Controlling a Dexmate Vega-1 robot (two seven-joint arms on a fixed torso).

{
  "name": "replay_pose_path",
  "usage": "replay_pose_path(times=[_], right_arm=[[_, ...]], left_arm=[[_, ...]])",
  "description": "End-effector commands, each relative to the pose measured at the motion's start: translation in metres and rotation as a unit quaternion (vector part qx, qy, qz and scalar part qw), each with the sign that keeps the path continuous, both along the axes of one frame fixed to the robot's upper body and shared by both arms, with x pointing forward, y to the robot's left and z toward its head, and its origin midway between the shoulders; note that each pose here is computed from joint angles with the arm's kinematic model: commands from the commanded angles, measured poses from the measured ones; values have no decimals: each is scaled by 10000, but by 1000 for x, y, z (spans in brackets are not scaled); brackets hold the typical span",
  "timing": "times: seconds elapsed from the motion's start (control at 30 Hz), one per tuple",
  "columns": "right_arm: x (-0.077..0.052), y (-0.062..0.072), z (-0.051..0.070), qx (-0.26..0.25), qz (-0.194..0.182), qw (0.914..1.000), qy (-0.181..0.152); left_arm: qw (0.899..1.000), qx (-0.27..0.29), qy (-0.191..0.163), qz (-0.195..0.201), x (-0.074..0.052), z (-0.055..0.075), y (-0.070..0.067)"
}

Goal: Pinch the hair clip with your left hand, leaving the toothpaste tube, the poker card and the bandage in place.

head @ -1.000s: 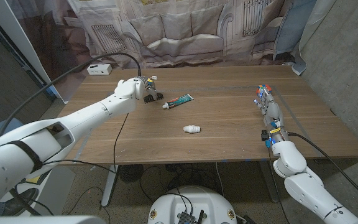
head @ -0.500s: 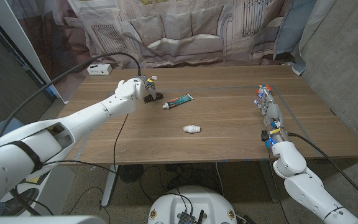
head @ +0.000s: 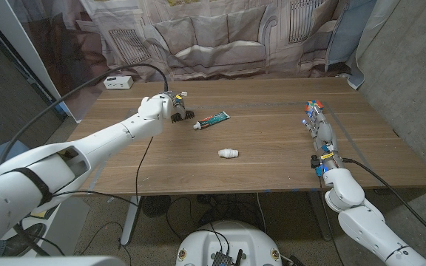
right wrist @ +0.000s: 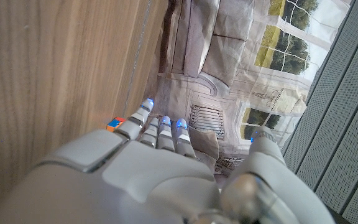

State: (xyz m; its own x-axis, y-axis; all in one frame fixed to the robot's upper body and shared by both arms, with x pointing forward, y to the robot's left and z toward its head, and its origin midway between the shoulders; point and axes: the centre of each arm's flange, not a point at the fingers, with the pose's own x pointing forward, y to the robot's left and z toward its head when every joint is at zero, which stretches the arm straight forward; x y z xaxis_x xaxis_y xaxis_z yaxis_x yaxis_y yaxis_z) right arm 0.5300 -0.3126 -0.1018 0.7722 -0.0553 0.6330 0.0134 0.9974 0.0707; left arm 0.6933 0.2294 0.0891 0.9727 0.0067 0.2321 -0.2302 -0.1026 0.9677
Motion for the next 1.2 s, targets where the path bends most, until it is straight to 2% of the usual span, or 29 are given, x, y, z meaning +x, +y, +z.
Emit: replay_pose_path(times=[0.03, 0.43, 1.2], right_arm=[[2, 1, 0, -56, 21, 10000, 39], [3, 0, 1, -35, 28, 10000, 59], [3, 0, 1, -56, 31, 10000, 46]], left_arm=[[9999, -109, -98, -18, 1, -4, 2], [9999, -113, -60, -2, 2, -5, 2], [9996, -198, -214, -20, -3, -4, 2]])
